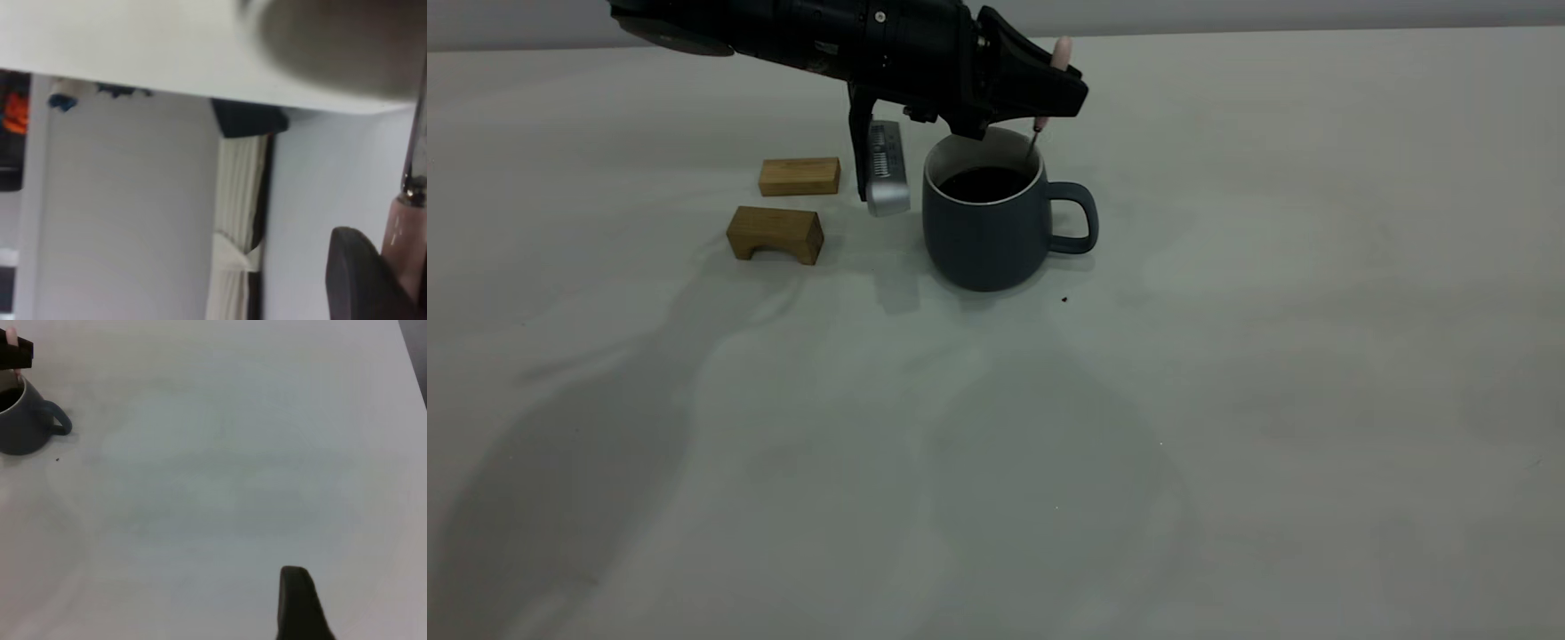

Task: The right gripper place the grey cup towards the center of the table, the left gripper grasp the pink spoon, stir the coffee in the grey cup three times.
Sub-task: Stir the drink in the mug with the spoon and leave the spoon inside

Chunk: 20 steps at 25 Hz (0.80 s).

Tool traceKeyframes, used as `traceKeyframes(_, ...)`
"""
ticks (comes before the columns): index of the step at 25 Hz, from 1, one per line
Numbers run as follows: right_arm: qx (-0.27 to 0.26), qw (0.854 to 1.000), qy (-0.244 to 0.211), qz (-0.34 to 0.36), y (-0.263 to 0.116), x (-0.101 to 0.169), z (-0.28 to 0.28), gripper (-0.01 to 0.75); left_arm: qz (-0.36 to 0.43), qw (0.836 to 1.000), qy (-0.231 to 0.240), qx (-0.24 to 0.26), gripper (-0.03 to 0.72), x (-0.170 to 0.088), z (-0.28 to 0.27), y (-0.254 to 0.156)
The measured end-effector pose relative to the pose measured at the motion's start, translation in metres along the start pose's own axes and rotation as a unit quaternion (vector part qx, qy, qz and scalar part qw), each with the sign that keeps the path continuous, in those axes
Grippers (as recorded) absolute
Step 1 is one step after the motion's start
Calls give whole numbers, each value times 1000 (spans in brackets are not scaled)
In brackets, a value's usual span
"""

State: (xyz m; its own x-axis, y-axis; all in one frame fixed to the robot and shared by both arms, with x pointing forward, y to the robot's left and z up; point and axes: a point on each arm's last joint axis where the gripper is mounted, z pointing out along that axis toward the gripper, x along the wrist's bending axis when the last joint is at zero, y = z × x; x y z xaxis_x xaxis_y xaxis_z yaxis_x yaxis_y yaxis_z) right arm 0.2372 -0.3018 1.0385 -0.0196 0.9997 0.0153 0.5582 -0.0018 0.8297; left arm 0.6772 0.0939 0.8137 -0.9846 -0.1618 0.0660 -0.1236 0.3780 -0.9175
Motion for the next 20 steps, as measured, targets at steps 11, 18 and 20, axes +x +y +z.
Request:
traceKeyframes(11, 0, 1000, 0, 0, 0, 0, 0, 493, 6, 998, 60, -32, 132, 2, -19, 13)
traceKeyframes(18, 0, 1000, 0, 0, 0, 0, 0, 493, -8, 999, 11, -48, 132, -13, -34, 22)
traceKeyframes(20, 0, 1000, 0, 0, 0, 0, 0, 493, -11, 999, 3, -50, 132, -15, -34, 21)
